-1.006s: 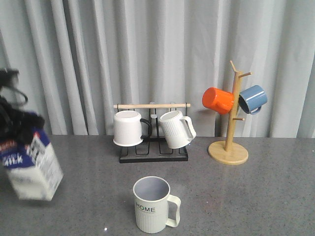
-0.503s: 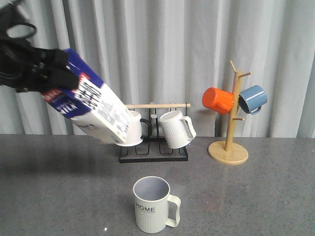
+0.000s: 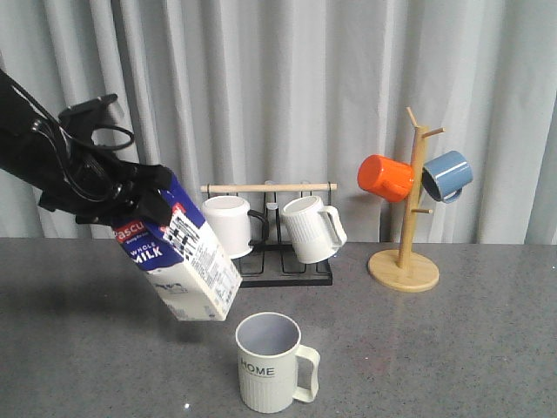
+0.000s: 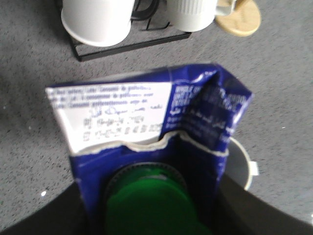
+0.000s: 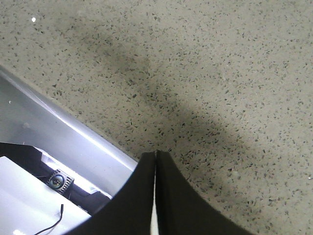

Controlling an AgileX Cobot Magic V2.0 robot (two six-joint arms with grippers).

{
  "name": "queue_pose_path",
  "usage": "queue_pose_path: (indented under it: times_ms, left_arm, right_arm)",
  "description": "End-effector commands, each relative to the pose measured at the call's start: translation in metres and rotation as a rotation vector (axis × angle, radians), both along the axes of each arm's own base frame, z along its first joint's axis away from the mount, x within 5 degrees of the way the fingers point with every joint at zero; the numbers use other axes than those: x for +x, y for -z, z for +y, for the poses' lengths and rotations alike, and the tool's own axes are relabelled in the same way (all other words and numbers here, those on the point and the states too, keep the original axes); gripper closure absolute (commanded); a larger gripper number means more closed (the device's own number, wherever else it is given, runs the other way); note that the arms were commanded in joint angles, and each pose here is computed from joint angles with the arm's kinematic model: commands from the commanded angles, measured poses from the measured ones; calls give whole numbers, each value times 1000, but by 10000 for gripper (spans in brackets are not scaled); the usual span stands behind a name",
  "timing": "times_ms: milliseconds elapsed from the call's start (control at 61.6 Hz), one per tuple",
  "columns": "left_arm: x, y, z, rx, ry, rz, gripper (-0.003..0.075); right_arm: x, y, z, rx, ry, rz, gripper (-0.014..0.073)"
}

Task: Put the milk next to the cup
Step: 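Lift the milk carton with the left gripper and carry it toward the mug, then lower the milk carton onto the table beside the white mug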

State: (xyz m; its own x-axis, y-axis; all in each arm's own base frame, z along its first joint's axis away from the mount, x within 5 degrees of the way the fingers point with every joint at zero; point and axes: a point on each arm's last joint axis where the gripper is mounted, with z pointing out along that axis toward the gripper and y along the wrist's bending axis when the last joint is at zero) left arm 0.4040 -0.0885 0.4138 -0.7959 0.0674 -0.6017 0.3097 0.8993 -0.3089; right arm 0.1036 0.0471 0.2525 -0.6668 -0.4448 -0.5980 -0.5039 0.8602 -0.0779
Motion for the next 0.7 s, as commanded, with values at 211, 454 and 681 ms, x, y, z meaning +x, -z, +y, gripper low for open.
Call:
queue_pose_path:
  times_ms: [211,454,681]
  left_arm:
    - [-1,-1,-21,26,21,-29,676]
    - [5,13,-29,113,19,-15,676]
    - [11,21,-29,131,15,0,675]
  right_arm:
    - [5,-11,2,33,4,-75,600]
    - [5,-11,2,33,4,-75,600]
    - [5,-11,2,33,4,-75,600]
